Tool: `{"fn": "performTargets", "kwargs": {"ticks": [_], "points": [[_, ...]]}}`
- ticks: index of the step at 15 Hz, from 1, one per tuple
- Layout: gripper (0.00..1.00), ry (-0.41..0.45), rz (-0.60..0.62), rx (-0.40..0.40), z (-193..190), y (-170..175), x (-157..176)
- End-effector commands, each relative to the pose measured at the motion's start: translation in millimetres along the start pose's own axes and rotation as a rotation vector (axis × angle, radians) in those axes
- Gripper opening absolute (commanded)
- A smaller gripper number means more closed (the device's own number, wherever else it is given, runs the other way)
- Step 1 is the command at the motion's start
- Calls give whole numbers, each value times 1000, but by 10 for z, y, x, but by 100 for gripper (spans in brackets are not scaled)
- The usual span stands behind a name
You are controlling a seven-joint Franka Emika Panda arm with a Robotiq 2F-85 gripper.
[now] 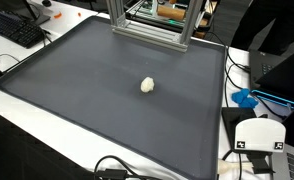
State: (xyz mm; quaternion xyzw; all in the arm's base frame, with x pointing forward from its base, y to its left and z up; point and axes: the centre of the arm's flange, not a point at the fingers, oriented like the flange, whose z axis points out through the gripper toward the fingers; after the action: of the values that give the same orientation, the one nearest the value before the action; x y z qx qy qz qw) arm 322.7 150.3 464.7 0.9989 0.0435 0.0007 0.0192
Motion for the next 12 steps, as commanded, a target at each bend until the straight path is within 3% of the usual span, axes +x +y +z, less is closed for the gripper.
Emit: {"fn": "performTargets", "kwargs": {"ticks": [1,12], "points": [[35,14,-17,10,-83,-31,-29],[35,146,-77,0,-456,-307,535]]}}
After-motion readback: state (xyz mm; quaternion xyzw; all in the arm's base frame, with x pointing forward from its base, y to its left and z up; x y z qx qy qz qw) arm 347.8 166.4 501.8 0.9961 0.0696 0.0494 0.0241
